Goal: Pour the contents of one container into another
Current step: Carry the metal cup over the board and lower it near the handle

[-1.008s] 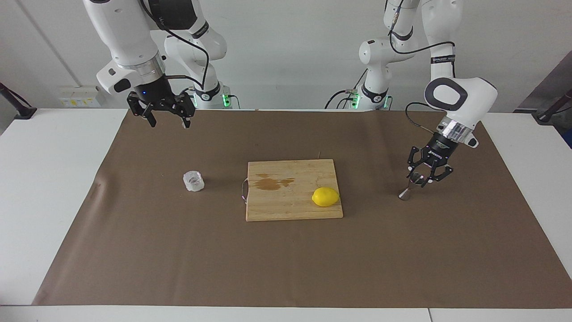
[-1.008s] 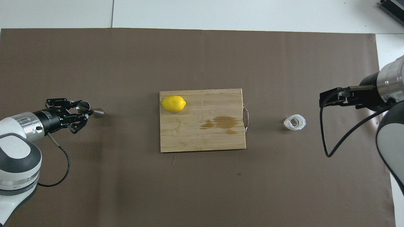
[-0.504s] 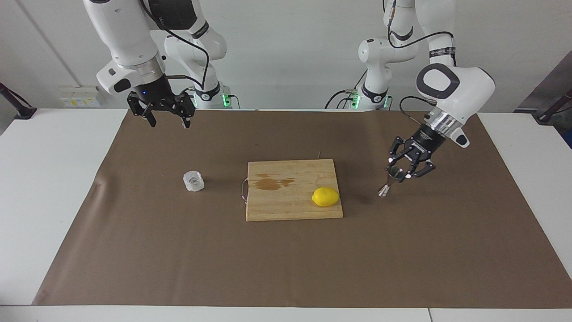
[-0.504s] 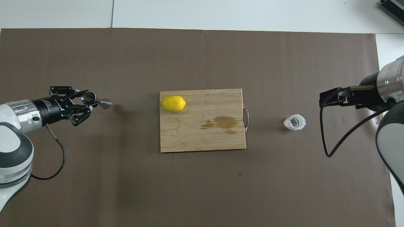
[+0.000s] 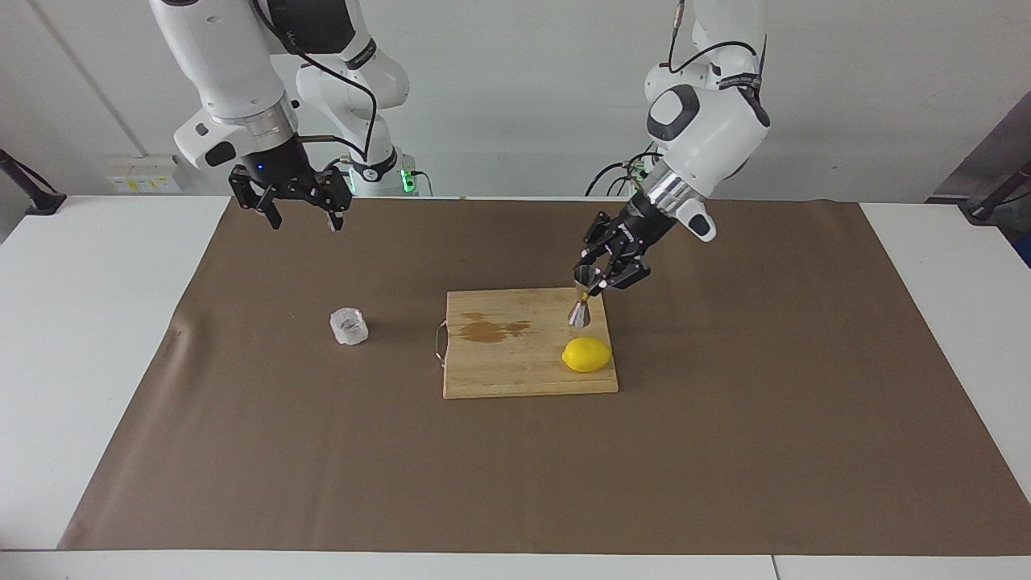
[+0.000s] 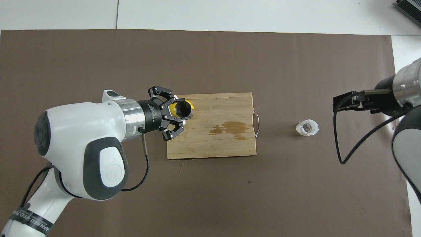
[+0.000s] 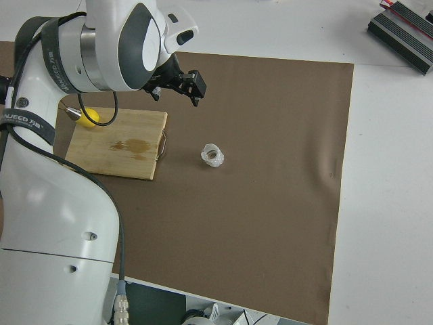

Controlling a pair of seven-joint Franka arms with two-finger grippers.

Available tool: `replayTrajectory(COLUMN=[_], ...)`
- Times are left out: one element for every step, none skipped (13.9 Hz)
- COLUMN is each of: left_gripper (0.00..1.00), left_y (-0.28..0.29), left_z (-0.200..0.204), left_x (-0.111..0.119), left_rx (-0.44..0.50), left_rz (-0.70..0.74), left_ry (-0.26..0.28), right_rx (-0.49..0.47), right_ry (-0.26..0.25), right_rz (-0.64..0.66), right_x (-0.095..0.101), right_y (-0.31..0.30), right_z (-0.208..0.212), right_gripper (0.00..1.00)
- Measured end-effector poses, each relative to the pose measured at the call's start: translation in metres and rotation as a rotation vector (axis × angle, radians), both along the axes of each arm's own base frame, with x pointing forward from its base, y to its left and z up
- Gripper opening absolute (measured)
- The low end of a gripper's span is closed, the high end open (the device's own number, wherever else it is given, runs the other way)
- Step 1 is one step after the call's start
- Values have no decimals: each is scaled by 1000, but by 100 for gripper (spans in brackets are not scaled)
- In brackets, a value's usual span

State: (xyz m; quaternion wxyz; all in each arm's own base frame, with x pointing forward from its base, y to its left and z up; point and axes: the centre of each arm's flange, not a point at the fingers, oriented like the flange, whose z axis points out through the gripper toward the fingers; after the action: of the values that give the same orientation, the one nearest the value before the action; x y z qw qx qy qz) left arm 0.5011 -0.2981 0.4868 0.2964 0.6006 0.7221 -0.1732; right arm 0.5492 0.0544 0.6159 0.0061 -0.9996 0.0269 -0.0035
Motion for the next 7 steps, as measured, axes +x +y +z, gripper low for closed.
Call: replayTrajectory(left_gripper=[51, 51, 51, 51, 51, 51, 51], left_y=[-26, -47, -62, -73, -82, -92, -104], left_z=[-4, -10, -16, -23, -31, -40, -50], left_x=[-3, -6, -8, -9, -9, -9, -9], left_rx=[3, -2, -5, -5, -4, -4, -6], left_rz=[-7, 1, 4, -1, -5, -6, -3], left_ry=[-1, -11, -19, -17, -8, 3, 4], right_rx=[0, 0, 0, 0, 0, 0, 0], right_ry=[0, 0, 0, 0, 0, 0, 0], right_rz=[0, 0, 0, 0, 0, 0, 0], right_x=[0, 0, 0, 0, 0, 0, 0], right_y=[0, 0, 0, 0, 0, 0, 0], right_z=[0, 0, 0, 0, 0, 0, 0], right_gripper=[100, 100, 100, 100, 100, 100, 100])
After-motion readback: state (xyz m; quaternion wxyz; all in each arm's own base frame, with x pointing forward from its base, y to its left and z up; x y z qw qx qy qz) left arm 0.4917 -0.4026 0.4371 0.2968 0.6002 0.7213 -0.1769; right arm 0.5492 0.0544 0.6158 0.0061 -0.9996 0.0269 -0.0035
